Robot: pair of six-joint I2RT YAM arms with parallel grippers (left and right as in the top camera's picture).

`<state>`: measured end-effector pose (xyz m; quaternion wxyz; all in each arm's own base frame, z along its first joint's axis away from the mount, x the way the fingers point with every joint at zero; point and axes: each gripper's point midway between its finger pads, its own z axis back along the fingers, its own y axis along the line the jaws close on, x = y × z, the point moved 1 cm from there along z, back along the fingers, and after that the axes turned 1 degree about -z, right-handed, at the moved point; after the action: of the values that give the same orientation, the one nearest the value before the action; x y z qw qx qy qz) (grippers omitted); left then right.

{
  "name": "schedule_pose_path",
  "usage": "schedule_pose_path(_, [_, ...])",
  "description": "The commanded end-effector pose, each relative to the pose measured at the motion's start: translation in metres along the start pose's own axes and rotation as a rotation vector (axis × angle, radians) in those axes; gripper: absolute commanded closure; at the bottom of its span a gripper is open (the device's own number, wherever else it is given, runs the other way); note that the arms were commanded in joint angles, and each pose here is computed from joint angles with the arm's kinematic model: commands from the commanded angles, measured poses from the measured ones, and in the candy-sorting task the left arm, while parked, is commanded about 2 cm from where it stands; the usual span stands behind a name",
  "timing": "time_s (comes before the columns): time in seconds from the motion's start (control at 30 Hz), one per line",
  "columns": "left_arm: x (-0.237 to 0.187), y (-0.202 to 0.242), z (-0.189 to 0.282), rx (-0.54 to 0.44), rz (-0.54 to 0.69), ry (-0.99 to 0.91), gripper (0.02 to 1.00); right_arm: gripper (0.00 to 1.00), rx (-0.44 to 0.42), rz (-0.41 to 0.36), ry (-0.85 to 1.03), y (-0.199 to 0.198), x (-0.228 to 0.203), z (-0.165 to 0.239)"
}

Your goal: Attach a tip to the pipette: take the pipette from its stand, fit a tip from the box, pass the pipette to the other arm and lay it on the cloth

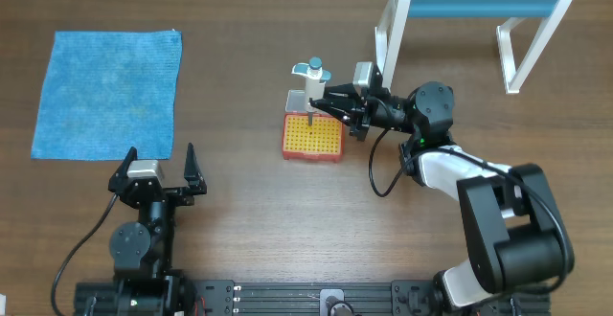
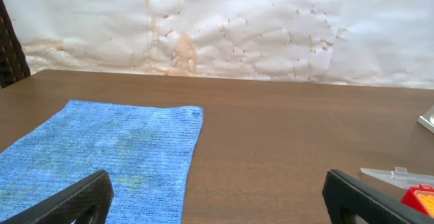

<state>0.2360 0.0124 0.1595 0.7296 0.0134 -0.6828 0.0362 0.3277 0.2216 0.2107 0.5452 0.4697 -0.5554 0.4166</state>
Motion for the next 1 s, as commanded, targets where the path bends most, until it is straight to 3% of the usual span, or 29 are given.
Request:
schedule_pose_path(0.03, [-0.001, 0.003, 0.000, 0.018, 0.005, 0.003, 0.023, 0.923, 0.063, 0.042, -0.046, 0.010, 0.053, 0.007])
schedule_pose_path(0.3, [-0.001, 0.003, 0.000, 0.018, 0.005, 0.003, 0.020, 0.923, 0.222, 0.058, -0.016, 0.015, 0.138, -0.002])
schedule_pose_path(0.47, [-0.001, 0.003, 0.000, 0.018, 0.005, 0.003, 0.023, 0.923, 0.268, 0.077, -0.003, 0.018, 0.174, -0.005])
schedule_pose_path(0.73, [-0.001, 0.003, 0.000, 0.018, 0.005, 0.003, 0.023, 0.921, 0.364, -0.093, 0.035, 0.044, 0.178, -0.023])
schedule_pose_path(0.87, [-0.001, 0.003, 0.000, 0.018, 0.005, 0.003, 0.023, 0.923, 0.420, -0.226, 0.077, 0.060, 0.166, -0.043])
schedule_pose_path(1.0, [-0.001, 0.003, 0.000, 0.018, 0.005, 0.003, 0.023, 0.923, 0.422, -0.331, 0.114, 0.059, 0.154, -0.047])
